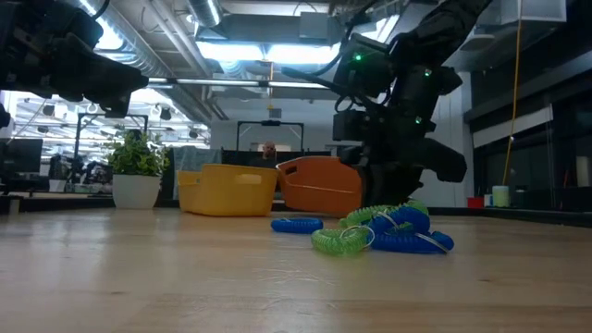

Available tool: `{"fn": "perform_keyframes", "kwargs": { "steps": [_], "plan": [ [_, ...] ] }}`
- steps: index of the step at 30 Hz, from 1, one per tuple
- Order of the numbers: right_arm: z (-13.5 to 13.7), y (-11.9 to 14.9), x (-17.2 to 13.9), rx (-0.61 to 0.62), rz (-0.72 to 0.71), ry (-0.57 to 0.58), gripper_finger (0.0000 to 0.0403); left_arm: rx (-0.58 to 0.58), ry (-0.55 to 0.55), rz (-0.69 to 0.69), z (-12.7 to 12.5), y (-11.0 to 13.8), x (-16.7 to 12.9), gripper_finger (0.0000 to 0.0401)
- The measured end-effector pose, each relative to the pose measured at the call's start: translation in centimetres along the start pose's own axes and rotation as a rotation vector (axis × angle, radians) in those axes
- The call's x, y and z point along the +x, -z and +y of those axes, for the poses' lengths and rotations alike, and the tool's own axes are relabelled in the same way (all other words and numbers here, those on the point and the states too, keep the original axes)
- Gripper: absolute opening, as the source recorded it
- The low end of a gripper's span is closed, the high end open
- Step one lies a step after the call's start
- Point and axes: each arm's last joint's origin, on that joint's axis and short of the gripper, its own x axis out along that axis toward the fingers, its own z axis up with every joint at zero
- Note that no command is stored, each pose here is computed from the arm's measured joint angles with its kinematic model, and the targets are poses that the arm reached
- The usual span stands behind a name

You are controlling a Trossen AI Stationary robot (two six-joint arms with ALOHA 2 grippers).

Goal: Sort spring keychains
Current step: Put the green spring keychain into the orange bin

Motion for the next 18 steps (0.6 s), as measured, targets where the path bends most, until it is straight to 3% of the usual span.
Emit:
{"fn": "perform_keyframes", "kwargs": {
  "steps": [4,10,18],
  "plan": [
    [0.0,-0.2,0.0,0.002,-0.011,0.027,0.0012,0.0,0.0,0.0,0.0,0.0,0.0,0.0068],
    [0.0,-0.5,-0.1,-0.01,0.007,0.1,0.0023,0.0,0.0,0.0,0.0,0.0,0.0,0.007],
    [0.3,-1.5,-0.4,0.001,-0.015,0.124,0.0006,0.0,0.0,0.0,0.0,0.0,0.0,0.0069]
  ]
}}
